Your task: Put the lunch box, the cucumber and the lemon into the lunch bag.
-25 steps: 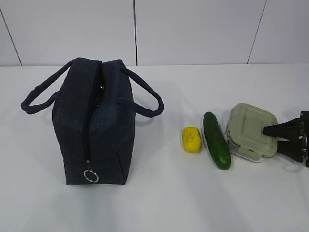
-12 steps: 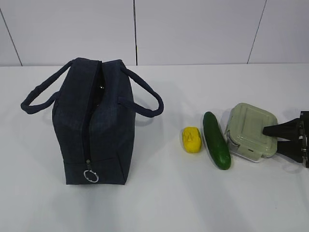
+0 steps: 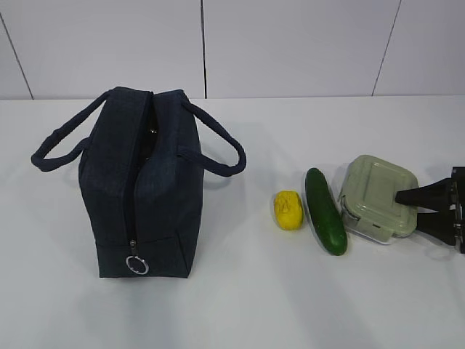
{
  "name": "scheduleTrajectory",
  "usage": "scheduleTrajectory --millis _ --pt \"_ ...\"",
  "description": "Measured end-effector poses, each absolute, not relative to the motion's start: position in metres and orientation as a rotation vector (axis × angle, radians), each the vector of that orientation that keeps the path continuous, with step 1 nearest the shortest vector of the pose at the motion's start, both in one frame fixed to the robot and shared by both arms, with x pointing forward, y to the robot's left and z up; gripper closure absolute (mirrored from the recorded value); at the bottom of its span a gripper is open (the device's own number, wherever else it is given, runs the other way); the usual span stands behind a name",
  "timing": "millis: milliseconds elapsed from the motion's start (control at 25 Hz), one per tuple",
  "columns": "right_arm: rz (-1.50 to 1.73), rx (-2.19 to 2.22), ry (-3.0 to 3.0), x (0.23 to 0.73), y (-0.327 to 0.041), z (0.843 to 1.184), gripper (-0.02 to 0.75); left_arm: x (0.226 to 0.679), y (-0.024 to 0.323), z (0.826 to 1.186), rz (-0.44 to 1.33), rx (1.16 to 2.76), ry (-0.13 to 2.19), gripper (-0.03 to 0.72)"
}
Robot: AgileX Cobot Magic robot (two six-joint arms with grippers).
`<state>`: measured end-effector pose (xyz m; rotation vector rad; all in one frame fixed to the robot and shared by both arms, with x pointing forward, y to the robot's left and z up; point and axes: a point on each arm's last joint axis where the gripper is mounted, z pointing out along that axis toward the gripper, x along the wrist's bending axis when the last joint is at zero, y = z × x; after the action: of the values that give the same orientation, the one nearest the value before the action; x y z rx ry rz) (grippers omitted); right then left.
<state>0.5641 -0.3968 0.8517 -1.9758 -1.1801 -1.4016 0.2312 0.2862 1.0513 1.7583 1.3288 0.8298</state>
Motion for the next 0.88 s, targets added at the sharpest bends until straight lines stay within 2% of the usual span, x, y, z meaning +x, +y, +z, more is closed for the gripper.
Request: scheduleTrajectory --millis 880 --pt "-1.344 -2.027 -1.253 0.563 -0.399 0.866 0.356 0.231 0.286 1.051 0.83 1.758 1.329 0.45"
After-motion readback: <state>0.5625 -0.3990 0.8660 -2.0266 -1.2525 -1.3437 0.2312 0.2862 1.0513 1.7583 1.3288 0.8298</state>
